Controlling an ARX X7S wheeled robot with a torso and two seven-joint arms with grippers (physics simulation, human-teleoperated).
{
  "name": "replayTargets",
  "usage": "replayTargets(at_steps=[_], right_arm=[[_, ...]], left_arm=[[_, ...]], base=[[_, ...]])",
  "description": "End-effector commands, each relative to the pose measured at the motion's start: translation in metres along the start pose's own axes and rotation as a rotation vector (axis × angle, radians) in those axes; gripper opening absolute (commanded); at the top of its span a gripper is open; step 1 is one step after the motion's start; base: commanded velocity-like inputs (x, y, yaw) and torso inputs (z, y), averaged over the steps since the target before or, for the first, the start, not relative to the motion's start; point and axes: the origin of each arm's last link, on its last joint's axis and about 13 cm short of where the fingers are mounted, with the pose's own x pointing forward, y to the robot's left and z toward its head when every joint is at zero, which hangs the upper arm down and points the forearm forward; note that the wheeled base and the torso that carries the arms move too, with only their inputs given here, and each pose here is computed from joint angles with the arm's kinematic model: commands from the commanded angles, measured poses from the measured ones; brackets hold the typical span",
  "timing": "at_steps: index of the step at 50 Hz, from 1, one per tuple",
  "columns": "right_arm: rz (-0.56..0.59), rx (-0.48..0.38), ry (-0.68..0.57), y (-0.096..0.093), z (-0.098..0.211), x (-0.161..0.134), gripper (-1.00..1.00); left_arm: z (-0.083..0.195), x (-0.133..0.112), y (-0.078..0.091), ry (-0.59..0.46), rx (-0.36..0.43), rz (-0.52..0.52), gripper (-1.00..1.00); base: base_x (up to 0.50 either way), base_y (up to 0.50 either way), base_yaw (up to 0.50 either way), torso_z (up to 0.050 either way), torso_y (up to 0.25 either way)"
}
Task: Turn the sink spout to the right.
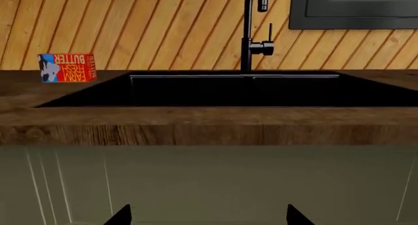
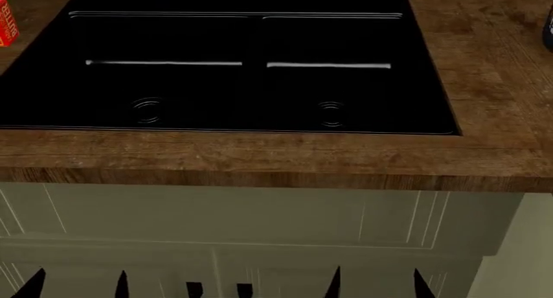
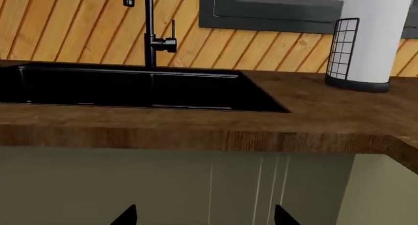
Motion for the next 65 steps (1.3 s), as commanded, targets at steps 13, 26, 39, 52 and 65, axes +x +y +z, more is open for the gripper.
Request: replayTargets(at_steps=[13, 26, 39, 52, 65], right_arm=[[-0.086, -0.076, -0.13, -0.018, 0.063, -0.003, 1.0], [-0.115, -0.078, -0.176, -0.027, 0.091, -0.002, 1.0], [-0.125, -0.088, -0.207, -0.03, 0.109, -0.003, 1.0], [-0.118, -0.106, -0.226, -0.031, 0.127, -0.005, 1.0], [-0.112, -0.121, -0.241, -0.029, 0.132, -0.004, 1.0]], left_arm=[[0.069, -0.003, 0.007, -0.132, -0.008, 0.063, 1.0], [0.108, -0.004, 0.015, -0.188, 0.021, 0.09, 1.0], [0.129, -0.003, 0.022, -0.241, 0.037, 0.131, 1.0], [0.145, -0.004, 0.024, -0.272, 0.016, 0.12, 1.0], [0.15, -0.004, 0.024, -0.288, 0.012, 0.126, 1.0]], base=[[0.0, 0.0, 0.0, 0.0, 0.0], [0.0, 0.0, 0.0, 0.0, 0.0], [0.0, 0.0, 0.0, 0.0, 0.0], [0.0, 0.0, 0.0, 0.0, 0.0], [0.0, 0.0, 0.0, 0.0, 0.0]])
